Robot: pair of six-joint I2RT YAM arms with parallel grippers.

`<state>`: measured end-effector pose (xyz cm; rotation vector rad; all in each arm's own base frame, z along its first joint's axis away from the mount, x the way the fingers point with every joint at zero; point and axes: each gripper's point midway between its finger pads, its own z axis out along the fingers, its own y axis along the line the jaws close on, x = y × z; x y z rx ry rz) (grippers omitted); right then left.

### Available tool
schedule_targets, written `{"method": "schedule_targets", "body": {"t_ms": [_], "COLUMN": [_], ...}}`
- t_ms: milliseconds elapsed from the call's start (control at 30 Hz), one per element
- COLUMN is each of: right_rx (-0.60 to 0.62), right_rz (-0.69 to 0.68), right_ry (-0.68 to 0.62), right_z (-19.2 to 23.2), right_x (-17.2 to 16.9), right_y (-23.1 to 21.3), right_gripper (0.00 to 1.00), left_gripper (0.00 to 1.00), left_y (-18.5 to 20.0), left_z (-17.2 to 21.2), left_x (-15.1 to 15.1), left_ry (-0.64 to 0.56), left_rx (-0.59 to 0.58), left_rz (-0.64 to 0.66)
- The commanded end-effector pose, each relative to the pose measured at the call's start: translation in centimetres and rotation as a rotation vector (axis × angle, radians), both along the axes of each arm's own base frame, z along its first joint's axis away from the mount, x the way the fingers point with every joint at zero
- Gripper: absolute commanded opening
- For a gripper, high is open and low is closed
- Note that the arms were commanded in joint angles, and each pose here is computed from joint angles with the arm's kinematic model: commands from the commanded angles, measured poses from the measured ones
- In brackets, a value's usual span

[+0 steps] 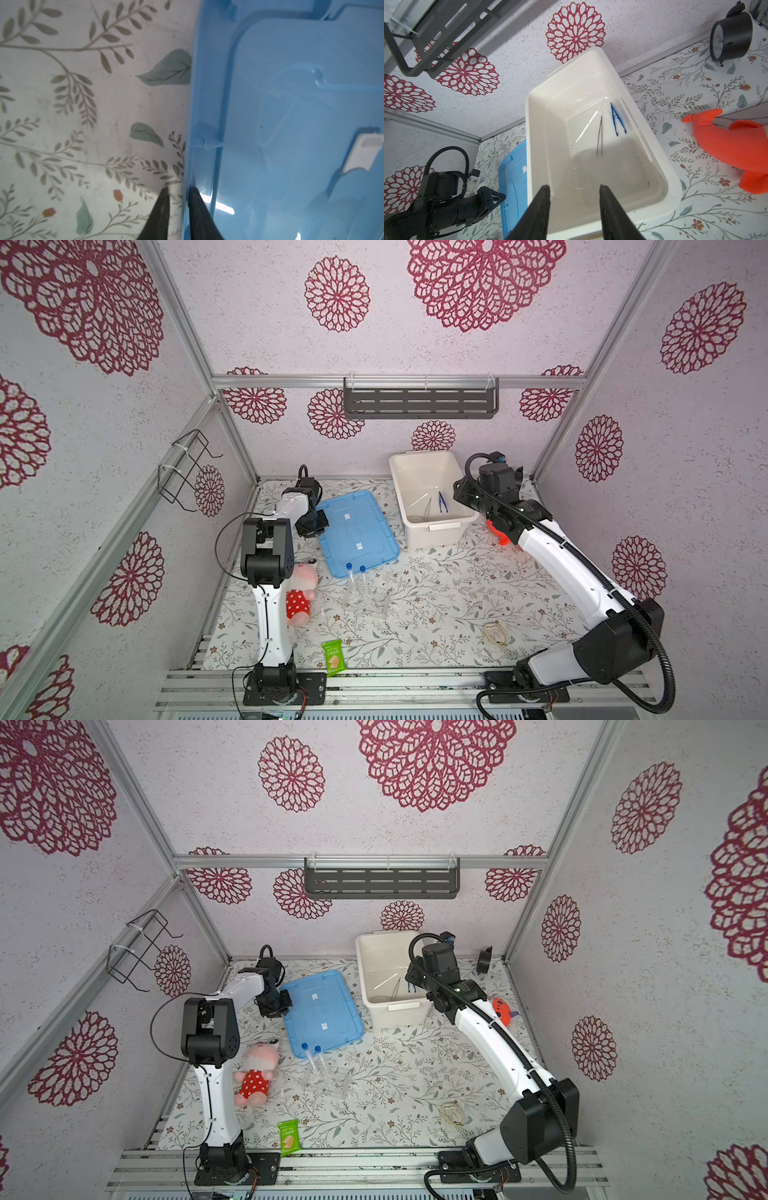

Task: Organize the chemistry lab equipment

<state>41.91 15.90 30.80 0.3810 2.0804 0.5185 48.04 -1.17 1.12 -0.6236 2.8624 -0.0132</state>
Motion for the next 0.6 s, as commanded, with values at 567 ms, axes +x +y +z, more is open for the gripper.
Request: {"method": "schedule_targets", "body": {"t_ms": [567], "right_rx": [-0.046], "right_rz": [0.027], "right_ry": [-0.035], "right_z": [2.4], "right_x": [-0.5], "right_y": [-0.1], "right_gripper": [0.48], "left_gripper": [0.01], "left_y": [1.6], "left_z": [5.9], "left_x": [1.7], "left_ry": [-0.141], "left_rx": [-0.113], "left_rz": [0.174]}}
